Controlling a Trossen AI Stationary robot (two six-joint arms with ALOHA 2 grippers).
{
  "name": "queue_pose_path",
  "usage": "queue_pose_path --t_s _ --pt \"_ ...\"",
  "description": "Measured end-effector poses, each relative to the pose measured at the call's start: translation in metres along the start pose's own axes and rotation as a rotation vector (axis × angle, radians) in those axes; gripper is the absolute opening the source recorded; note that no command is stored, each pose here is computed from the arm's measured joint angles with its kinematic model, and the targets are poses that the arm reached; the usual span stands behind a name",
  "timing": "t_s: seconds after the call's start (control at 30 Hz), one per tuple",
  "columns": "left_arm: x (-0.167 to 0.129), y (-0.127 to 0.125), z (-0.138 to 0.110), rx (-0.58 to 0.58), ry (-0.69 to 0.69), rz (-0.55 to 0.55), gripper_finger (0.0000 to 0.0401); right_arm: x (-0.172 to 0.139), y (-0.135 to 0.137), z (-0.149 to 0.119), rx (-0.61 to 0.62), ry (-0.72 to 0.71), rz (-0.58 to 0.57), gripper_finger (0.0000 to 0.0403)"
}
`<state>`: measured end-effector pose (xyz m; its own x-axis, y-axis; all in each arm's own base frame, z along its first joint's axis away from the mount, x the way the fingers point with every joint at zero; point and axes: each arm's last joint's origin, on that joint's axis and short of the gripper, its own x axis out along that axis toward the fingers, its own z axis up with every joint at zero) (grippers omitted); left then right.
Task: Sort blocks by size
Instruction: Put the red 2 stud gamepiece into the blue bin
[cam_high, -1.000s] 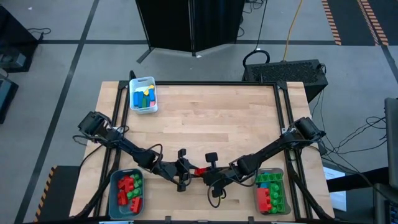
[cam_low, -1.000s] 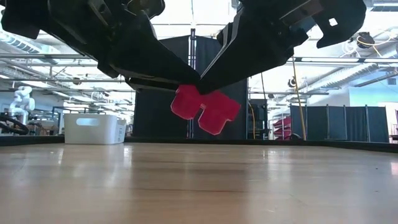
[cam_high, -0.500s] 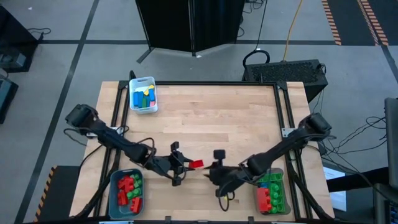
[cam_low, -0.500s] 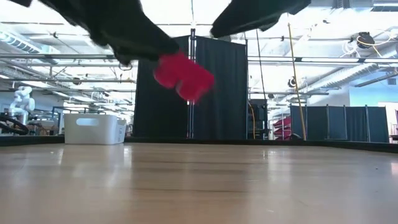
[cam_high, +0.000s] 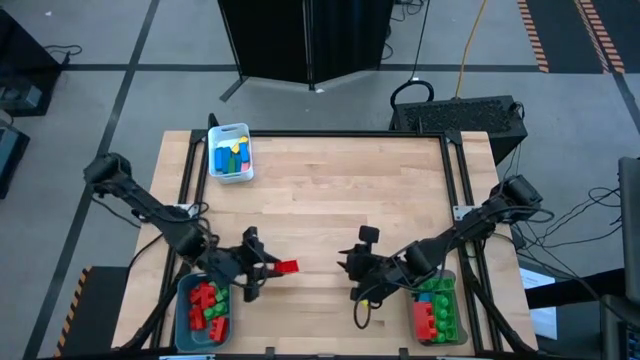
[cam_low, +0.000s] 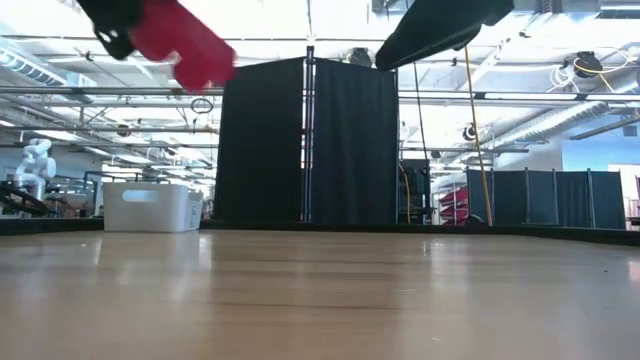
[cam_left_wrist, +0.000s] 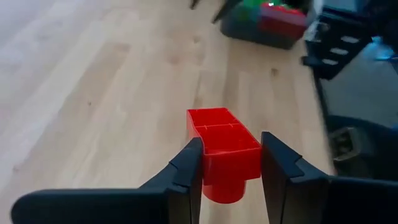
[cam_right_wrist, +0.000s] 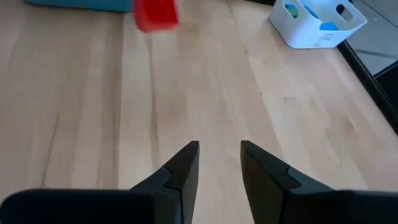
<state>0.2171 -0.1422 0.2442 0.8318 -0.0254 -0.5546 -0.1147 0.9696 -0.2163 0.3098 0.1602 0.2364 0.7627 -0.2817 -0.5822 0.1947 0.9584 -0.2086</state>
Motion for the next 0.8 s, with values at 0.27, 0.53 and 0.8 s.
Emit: queue_pose_path --t_s 0.27,0.53,0.8 --pt "-0.047 -0.009 -0.005 -0.065 0.126 -0.040 0.0091 0.006 -0.007 0.002 0.015 0.022 0.019 0.0105" --pt "-0.083 -0.023 -0.007 -0.112 0.222 -0.063 0.0091 0.007 -0.007 0.002 0.017 0.025 0.024 0.0105" --pt "-0.096 -0.024 -0.023 -0.138 0.338 -0.040 0.0091 0.007 -0.007 0.002 0.024 0.028 0.028 0.0105"
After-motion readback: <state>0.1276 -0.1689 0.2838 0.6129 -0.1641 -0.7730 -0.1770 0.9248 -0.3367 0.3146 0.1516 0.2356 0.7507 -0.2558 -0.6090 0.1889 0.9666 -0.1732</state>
